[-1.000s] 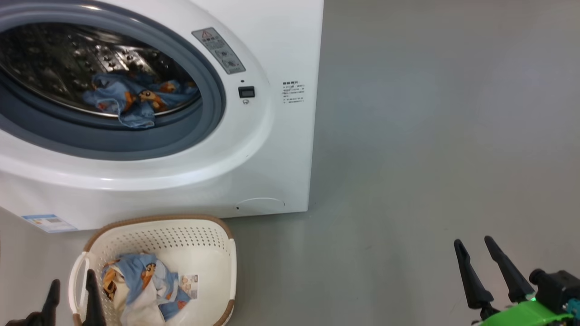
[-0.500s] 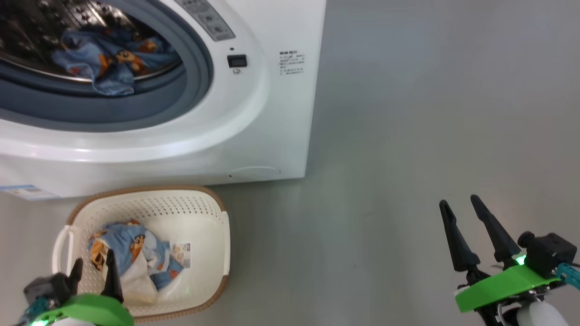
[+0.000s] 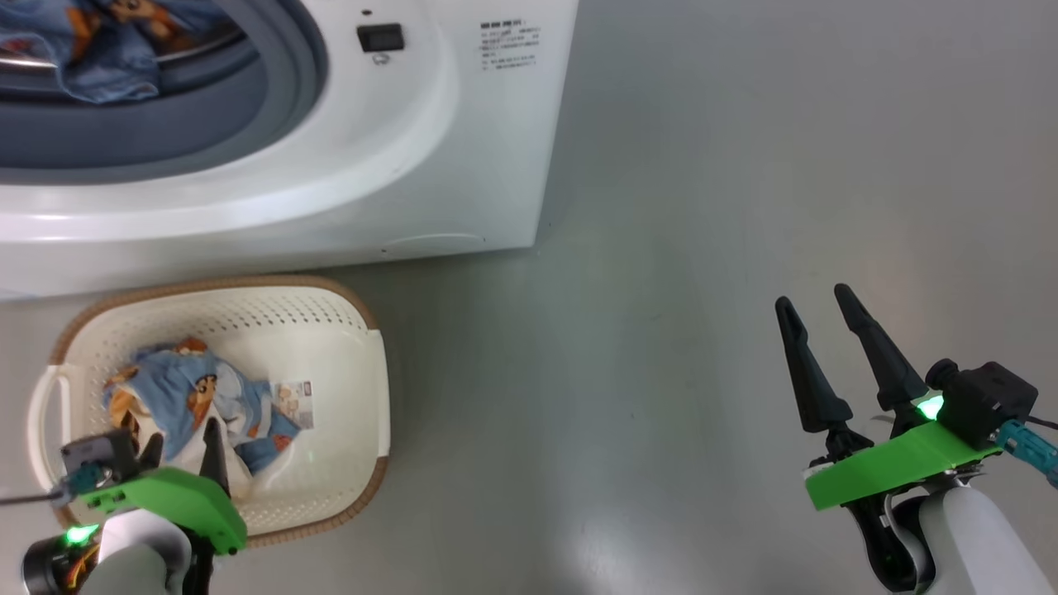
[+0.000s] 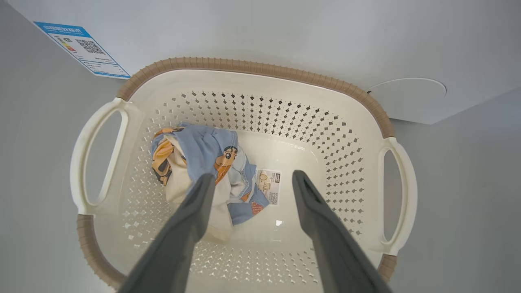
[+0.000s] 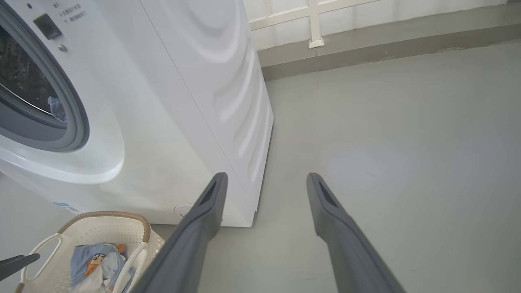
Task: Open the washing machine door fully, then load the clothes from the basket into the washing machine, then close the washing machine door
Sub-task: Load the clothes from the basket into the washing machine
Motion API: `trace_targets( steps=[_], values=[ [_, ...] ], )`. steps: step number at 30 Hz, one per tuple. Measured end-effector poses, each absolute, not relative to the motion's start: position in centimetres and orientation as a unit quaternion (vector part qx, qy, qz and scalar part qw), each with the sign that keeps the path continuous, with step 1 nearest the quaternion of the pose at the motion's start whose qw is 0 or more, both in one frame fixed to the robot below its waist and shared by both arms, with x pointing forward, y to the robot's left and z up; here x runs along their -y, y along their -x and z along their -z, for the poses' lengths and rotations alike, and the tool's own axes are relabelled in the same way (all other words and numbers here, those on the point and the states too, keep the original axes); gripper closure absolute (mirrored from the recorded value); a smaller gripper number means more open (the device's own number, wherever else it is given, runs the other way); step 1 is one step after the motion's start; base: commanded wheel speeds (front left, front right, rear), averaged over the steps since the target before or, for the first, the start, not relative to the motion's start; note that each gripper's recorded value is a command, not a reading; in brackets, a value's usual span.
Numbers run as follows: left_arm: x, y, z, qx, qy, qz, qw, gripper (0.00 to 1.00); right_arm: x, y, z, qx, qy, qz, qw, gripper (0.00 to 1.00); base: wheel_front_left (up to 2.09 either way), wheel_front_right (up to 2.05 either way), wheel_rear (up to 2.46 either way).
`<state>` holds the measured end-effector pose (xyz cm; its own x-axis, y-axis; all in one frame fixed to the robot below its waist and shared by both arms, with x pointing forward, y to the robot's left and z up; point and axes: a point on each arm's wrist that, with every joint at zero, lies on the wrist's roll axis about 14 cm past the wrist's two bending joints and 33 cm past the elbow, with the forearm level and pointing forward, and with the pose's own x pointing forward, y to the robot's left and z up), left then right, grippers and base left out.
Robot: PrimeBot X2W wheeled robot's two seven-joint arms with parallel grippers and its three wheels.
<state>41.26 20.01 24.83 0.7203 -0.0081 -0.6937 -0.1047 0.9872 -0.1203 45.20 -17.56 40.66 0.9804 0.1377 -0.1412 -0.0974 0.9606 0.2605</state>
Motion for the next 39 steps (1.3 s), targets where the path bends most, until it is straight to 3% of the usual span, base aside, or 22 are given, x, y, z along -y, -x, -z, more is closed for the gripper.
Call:
trace_targets(
  steps=[22,39],
  values=[
    [-21.9,-43.5,-18.1,-0.473,0.027,-0.029,0.880,0.00,17.3,-47.9,-35.7,-0.116,-0.119,-0.065,0.984,0.00,0.00,0.00,0.00],
    [-22.2,-45.3,-15.1,-0.496,0.005,-0.030,0.868,0.00,17.2,-49.0,-32.9,-0.135,-0.110,-0.070,0.982,0.00,0.00,0.00,0.00]
  ],
)
